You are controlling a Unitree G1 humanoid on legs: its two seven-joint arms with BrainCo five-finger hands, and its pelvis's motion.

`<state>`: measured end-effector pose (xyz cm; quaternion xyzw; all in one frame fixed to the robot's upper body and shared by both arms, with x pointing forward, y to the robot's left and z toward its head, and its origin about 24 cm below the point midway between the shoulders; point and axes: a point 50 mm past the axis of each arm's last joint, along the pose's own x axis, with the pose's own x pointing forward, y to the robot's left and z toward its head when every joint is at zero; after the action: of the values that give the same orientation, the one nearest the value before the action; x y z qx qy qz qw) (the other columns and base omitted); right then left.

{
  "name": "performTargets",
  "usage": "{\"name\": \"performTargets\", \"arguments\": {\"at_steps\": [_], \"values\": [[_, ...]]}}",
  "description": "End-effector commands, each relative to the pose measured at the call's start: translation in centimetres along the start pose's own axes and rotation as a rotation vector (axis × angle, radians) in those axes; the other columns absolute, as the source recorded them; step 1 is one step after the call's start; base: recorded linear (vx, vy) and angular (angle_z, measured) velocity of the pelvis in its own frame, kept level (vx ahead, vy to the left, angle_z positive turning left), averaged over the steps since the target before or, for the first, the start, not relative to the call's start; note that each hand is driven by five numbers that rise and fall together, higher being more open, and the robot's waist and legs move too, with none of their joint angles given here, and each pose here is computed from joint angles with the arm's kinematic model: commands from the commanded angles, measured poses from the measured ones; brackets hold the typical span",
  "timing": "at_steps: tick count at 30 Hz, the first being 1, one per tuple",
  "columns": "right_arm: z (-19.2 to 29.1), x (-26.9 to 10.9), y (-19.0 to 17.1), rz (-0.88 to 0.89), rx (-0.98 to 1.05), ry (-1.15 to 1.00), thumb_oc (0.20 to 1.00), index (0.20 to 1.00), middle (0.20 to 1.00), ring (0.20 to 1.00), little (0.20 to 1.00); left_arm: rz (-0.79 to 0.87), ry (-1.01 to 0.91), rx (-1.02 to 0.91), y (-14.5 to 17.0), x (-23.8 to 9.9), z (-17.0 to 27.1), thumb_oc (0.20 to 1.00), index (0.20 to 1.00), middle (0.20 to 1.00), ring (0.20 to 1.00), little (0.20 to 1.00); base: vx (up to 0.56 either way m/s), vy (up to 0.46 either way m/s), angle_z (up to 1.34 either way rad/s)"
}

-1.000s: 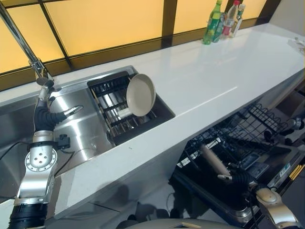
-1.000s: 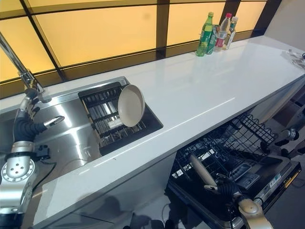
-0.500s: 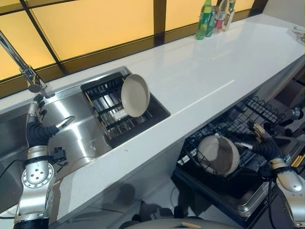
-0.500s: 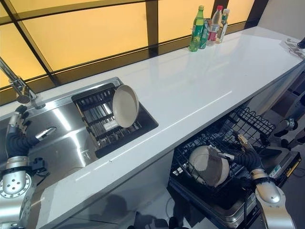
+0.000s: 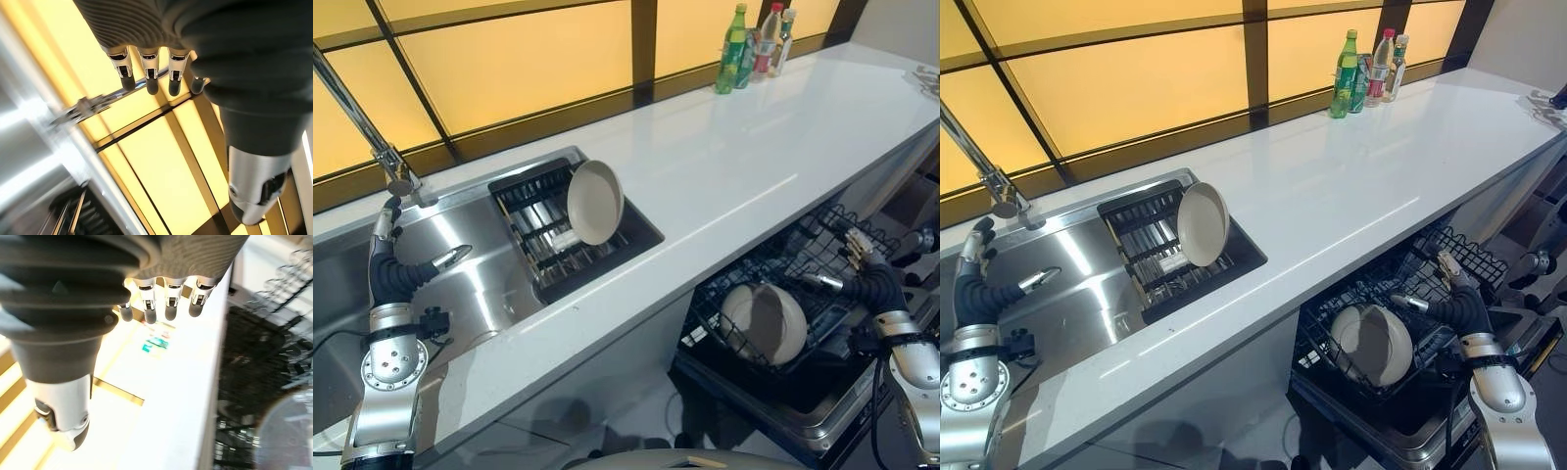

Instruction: Pick up plates and place into dishwasher.

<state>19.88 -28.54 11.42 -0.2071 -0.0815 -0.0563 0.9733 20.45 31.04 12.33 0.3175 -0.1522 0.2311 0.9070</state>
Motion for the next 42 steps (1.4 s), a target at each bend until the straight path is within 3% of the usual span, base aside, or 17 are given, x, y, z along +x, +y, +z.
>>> {"name": "performTargets", "arguments": {"at_steps": [1,15,34,42], "values": [[5.7,1.7,-1.2,-0.052,0.012,-0.336,1.000,1.000,1.000,1.000,1.000,0.011,-0.265,0.196,1.4,2.1,3.2,1.000,1.000,1.000,1.000,1.000,-0.02,-0.083,0.00],[7.8,4.5,0.8,0.094,0.058,-0.446,1.000,1.000,1.000,1.000,1.000,-0.012,-0.561,0.699,1.4,5.8,5.3,1.000,1.000,1.000,1.000,1.000,0.03,-0.021,-0.18],[8.1,5.5,-0.4,0.144,-0.013,-0.440,1.000,1.000,1.000,1.000,1.000,0.183,-0.715,0.853,-1.0,9.3,6.7,1.000,1.000,1.000,1.000,1.000,0.06,0.222,-0.32],[9.2,6.5,-0.8,0.149,-0.046,-0.457,1.000,1.000,1.000,1.000,1.000,0.182,-0.739,1.097,-1.0,10.8,6.6,1.000,1.000,1.000,1.000,1.000,0.01,0.135,-0.07]]}}
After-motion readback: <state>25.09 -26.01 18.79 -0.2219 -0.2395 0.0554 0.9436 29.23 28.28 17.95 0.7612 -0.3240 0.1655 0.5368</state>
